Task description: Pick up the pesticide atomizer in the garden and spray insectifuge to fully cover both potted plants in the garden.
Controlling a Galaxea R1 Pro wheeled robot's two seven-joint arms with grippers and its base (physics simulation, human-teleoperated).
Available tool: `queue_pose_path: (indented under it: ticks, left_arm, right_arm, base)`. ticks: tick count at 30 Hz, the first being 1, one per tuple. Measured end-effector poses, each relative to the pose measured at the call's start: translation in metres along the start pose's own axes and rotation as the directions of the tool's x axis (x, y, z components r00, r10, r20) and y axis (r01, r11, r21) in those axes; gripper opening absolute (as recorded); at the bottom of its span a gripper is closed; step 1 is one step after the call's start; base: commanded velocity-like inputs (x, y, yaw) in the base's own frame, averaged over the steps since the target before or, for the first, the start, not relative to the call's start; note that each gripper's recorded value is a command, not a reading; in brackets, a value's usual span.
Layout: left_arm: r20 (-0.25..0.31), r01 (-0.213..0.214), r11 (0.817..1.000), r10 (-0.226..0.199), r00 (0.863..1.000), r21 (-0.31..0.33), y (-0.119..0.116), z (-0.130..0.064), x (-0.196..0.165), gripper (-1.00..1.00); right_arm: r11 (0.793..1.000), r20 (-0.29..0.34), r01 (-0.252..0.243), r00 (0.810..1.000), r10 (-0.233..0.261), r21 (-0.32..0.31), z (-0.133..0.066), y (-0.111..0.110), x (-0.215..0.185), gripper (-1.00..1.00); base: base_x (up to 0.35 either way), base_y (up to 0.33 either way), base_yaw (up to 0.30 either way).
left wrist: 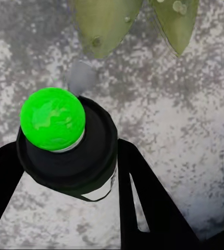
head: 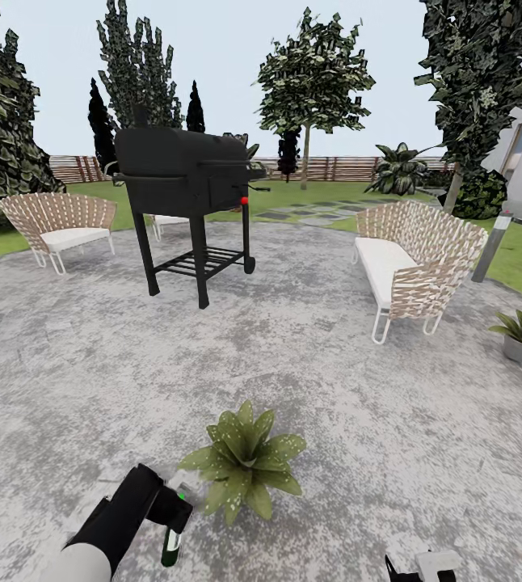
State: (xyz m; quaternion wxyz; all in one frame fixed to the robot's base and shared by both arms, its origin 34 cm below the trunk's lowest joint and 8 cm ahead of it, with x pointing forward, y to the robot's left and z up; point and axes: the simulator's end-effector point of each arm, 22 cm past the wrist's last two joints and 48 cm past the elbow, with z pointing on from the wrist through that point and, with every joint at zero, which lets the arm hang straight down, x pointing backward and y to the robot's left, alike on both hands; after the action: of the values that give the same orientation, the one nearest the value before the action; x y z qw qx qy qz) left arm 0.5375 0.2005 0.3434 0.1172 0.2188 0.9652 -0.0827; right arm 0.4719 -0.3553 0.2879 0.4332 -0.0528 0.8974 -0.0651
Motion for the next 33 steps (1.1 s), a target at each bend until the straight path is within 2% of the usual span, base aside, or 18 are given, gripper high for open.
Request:
queue_pose_path:
  ticks: [3,6,8,13,16,18,20,23,25,26,29,33]
  left_arm:
    - [-0.043,0.01,1.0,-0.011,0.999,-0.023,0.019,0.003,0.029,-1.0]
    - [-0.039,0.005,1.0,-0.006,0.999,-0.024,0.024,0.004,0.034,-1.0]
    - [0.0,-0.029,1.0,0.029,1.0,0.005,0.012,0.011,0.03,-1.0]
    - [0.013,-0.045,0.999,0.044,0.999,0.025,-0.003,0.014,0.022,-1.0]
    - [0.003,-0.043,0.999,0.043,0.999,0.003,0.013,0.012,0.03,-1.0]
    - [-0.011,-0.036,0.999,0.035,0.999,-0.03,0.038,0.007,0.041,-1.0]
    - [-0.014,-0.032,0.999,0.032,0.999,-0.037,0.044,0.005,0.044,-1.0]
    - [-0.013,-0.033,0.999,0.032,0.999,-0.033,0.041,0.006,0.043,-1.0]
    - [-0.008,-0.036,0.999,0.036,0.999,-0.018,0.03,0.009,0.038,-1.0]
    - [-0.007,-0.052,0.999,0.052,0.999,-0.006,0.02,0.011,0.035,-1.0]
    - [-0.027,-0.136,0.991,0.136,0.99,0.009,-0.006,0.017,0.029,-1.0]
    - [-0.033,-0.141,0.99,0.141,0.989,0.007,-0.003,0.016,0.031,-1.0]
  right_arm:
    - [1.0,0.0,0.0,1.0,0.0,0.0,0.0,0.0,0.0,1.0]
    - [1.0,0.0,0.0,1.0,0.0,0.0,0.0,0.0,0.0,1.0]
    - [1.0,0.0,0.0,1.0,0.0,0.0,0.0,0.0,0.0,1.0]
    - [1.0,0.0,0.0,1.0,0.0,-0.001,0.0,0.0,0.0,1.0]
    - [1.0,0.0,0.0,1.0,0.0,-0.001,0.0,0.001,0.0,1.0]
    - [1.0,0.0,0.0,1.0,0.0,-0.001,0.0,0.001,0.0,1.0]
    - [1.0,0.0,0.0,1.0,0.0,-0.002,0.0,0.001,0.0,1.0]
    - [1.0,0.0,0.0,1.0,0.0,-0.001,0.0,0.001,0.0,1.0]
    - [1.0,-0.001,0.0,1.0,0.0,-0.002,0.0,0.001,0.0,1.0]
    - [1.0,-0.001,0.0,1.0,0.0,-0.002,0.0,0.001,0.0,1.0]
    - [1.0,-0.001,0.0,1.0,0.0,-0.002,0.0,0.001,0.0,1.0]
    - [1.0,-0.001,-0.001,1.0,0.001,-0.002,0.0,0.002,0.0,1.0]
  base:
    - [0.0,0.0,0.0]
    - [0.0,0.0,0.0]
    - [0.0,0.0,0.0]
    - [0.0,0.0,0.0]
    - [0.0,0.0,0.0]
    - [0.0,0.0,0.0]
    - [0.0,0.0,0.0]
    - [0.0,0.0,0.0]
    - [0.0,0.0,0.0]
    - [0.0,0.0,0.0]
    - [0.0,0.0,0.0]
    - [0.0,0.0,0.0]
